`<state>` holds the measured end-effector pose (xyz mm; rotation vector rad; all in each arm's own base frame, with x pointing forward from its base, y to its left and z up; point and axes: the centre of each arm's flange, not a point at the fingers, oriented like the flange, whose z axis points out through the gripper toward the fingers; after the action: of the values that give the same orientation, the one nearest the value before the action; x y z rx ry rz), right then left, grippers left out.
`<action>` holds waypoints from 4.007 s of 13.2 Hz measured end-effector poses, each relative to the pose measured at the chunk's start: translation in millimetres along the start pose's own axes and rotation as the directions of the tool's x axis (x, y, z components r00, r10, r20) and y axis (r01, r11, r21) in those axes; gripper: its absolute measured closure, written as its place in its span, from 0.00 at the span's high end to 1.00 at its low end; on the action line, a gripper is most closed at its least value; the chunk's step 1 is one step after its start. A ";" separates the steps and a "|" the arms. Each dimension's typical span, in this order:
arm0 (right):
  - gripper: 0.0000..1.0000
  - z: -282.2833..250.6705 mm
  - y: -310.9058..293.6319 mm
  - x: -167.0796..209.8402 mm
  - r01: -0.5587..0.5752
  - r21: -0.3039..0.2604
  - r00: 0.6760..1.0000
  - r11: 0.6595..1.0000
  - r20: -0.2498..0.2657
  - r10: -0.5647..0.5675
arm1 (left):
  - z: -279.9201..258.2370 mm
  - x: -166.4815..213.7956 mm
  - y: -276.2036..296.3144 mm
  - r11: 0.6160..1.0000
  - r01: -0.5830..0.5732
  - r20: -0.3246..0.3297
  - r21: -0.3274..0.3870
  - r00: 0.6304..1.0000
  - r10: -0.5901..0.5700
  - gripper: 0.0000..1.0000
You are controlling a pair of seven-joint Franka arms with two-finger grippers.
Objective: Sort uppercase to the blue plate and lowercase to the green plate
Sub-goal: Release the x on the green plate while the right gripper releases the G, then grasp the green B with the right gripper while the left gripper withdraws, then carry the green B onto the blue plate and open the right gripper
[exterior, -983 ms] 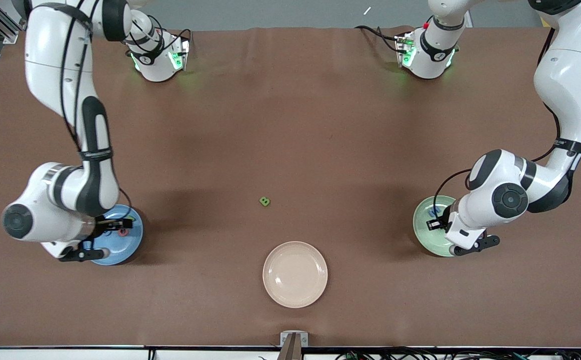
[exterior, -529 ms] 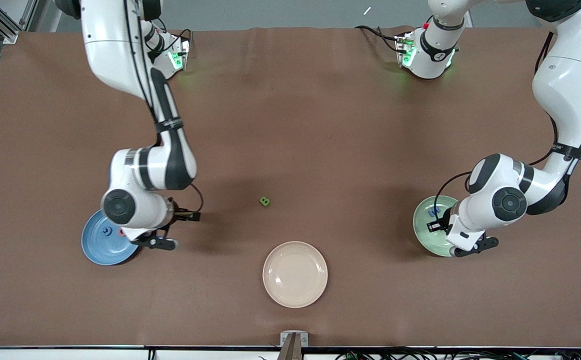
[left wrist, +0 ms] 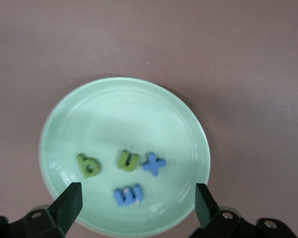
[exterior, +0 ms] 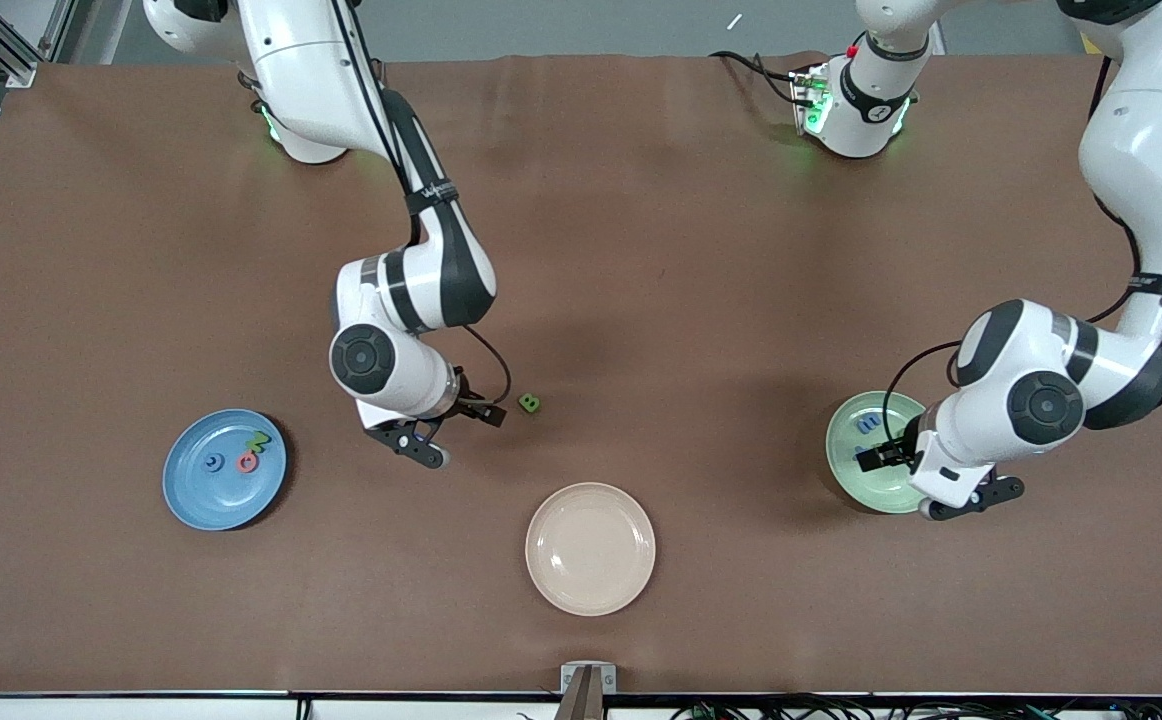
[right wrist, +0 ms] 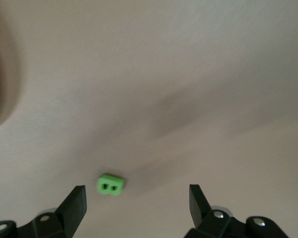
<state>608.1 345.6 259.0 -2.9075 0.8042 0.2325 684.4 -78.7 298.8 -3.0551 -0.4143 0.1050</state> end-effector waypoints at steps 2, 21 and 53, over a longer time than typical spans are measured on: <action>0.92 21.7 -15.1 -17.9 -0.078 0.037 0.997 0.996 -0.014 0.078 | -59.8 5.1 -1.1 0.996 -0.085 -0.005 0.017 0.996 0.085 1.00; 0.42 92.0 -31.7 -54.5 -0.130 0.045 0.990 0.990 -0.052 0.133 | -266.2 -60.3 -14.0 0.984 -0.174 -0.090 0.027 0.980 0.175 1.00; 0.74 -55.4 297.4 282.8 0.589 -0.073 0.805 0.805 -0.027 -0.592 | -322.1 -174.7 -94.9 0.962 -0.269 -0.064 -0.055 0.962 0.265 1.00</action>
<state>700.1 -57.8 242.0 -3.0489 -0.1445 0.1207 515.5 -49.3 636.2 -3.1494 0.0006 0.0171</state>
